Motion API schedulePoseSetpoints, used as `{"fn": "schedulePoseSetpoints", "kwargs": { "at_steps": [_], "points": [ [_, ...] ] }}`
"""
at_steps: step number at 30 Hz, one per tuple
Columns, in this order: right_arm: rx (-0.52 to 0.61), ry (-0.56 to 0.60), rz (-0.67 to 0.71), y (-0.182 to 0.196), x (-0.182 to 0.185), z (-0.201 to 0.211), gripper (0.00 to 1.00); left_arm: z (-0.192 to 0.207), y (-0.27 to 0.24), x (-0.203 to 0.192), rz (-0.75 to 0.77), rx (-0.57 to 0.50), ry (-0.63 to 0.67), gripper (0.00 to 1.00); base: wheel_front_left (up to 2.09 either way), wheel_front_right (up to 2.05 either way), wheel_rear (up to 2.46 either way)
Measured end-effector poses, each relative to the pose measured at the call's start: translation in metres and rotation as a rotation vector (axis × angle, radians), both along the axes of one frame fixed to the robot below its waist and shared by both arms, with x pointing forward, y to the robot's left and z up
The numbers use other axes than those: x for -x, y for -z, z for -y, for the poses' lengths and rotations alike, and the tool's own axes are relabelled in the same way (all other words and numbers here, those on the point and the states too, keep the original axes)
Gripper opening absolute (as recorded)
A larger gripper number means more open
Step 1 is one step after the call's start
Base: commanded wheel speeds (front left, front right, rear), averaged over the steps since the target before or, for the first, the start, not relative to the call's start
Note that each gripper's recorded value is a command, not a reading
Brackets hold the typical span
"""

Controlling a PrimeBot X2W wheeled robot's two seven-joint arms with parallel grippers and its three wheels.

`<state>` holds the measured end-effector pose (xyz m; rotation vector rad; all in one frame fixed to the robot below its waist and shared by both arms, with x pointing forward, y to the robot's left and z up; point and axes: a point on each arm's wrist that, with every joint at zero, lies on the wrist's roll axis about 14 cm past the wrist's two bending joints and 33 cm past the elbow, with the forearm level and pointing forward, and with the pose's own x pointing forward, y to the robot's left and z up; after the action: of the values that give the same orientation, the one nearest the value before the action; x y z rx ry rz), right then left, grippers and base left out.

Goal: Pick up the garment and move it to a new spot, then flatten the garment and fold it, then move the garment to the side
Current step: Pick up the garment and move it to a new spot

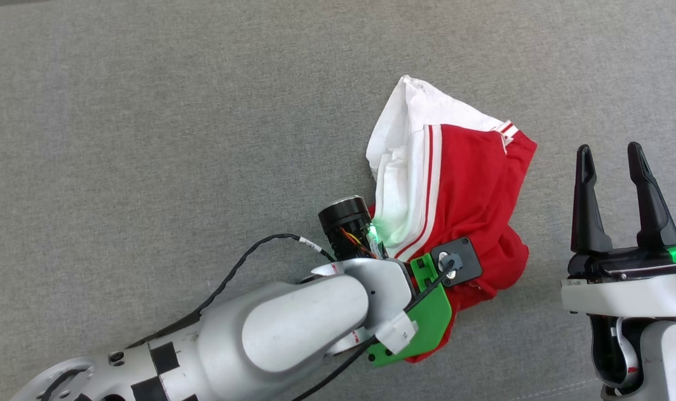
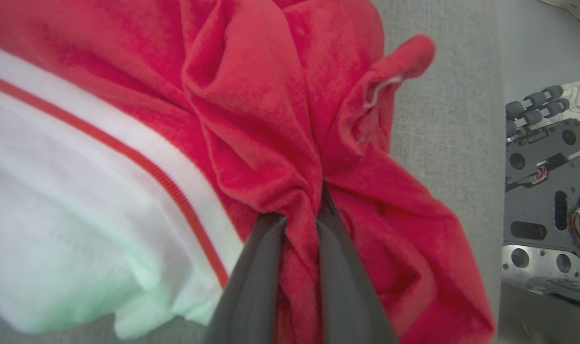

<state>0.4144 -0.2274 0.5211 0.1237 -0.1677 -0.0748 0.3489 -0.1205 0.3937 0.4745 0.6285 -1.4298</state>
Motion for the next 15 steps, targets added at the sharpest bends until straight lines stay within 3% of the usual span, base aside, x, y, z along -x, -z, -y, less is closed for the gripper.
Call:
{"fn": "schedulePoseSetpoints", "kwargs": {
  "at_steps": [1,2,9,15],
  "points": [
    [-0.002,-0.004,0.000,0.000,-0.001,-0.001,1.00,0.000,-0.001,-0.002,0.004,0.019,-0.011,0.47,0.00,0.00,0.00],
    [-0.003,-0.007,-0.001,0.001,-0.002,-0.002,1.00,0.000,-0.002,-0.005,0.011,0.037,-0.020,1.00,0.00,0.00,0.00],
    [-0.001,-0.016,0.013,-0.005,0.003,-0.005,1.00,0.011,-0.051,-0.040,0.158,0.316,-0.107,1.00,0.00,0.00,0.00],
    [0.004,-0.028,0.018,-0.009,0.014,-0.010,1.00,0.004,-0.119,-0.067,0.317,0.555,-0.262,1.00,0.00,0.00,0.00]
  ]
}}
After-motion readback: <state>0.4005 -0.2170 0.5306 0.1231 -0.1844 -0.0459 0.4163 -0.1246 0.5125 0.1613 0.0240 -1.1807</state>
